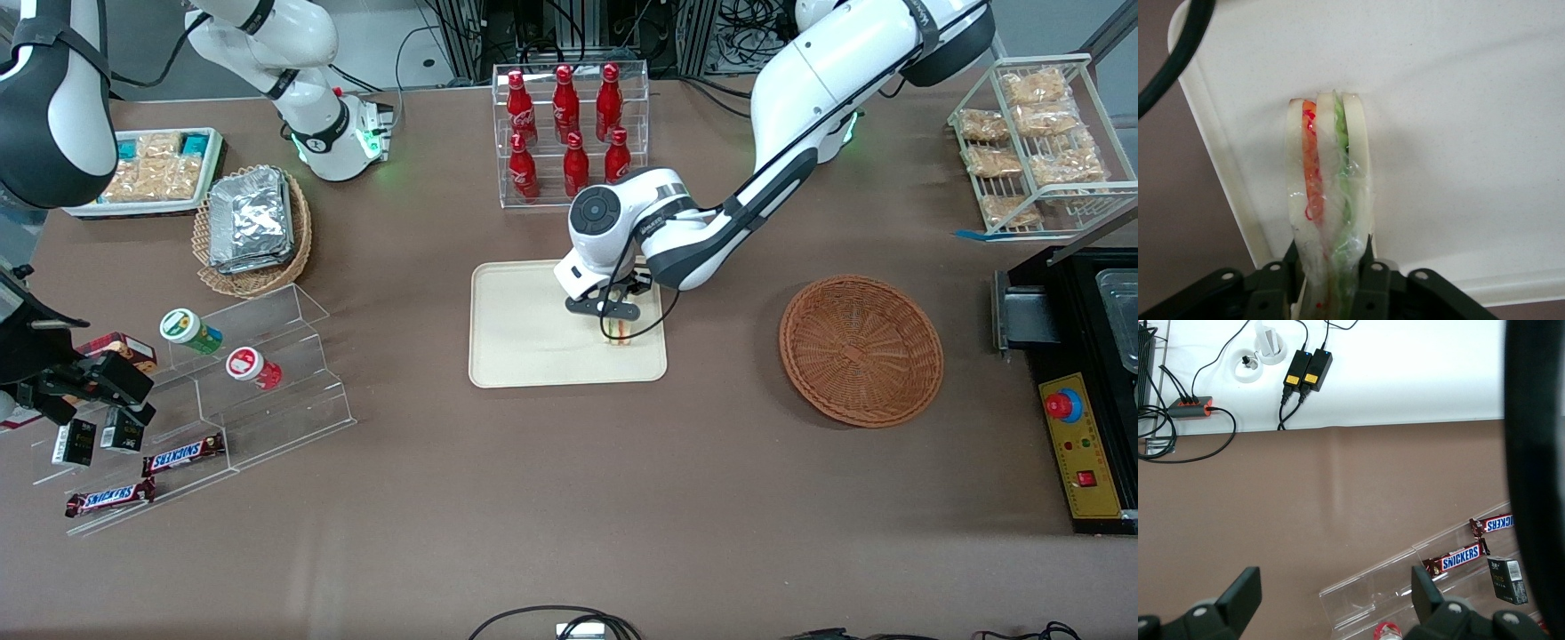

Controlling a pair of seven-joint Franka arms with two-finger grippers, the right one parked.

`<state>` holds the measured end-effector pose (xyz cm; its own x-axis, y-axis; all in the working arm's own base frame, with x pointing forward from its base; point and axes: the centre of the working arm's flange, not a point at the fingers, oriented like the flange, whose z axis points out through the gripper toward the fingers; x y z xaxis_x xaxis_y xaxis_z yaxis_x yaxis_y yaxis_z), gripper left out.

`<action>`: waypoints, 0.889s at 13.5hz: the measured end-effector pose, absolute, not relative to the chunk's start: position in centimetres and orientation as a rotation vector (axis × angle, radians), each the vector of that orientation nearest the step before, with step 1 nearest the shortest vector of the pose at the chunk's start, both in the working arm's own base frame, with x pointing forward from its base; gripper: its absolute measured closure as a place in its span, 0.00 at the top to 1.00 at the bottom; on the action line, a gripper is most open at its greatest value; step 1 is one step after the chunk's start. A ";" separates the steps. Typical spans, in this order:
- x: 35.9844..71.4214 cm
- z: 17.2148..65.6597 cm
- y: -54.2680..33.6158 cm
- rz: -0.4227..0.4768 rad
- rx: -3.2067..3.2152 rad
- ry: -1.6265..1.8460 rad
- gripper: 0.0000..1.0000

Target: Place sandwich from basket to tray

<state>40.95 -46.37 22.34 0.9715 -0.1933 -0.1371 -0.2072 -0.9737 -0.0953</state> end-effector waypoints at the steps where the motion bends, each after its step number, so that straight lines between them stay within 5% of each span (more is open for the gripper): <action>1: 40.9 22.3 -46.4 0.194 -3.011 0.305 0.49; 3: 40.9 22.3 -46.4 0.193 -3.012 0.292 0.55; 7: 42.6 23.7 -46.6 0.153 -3.039 0.225 0.93; 12: 48.0 28.0 -45.3 0.104 -3.055 0.014 0.99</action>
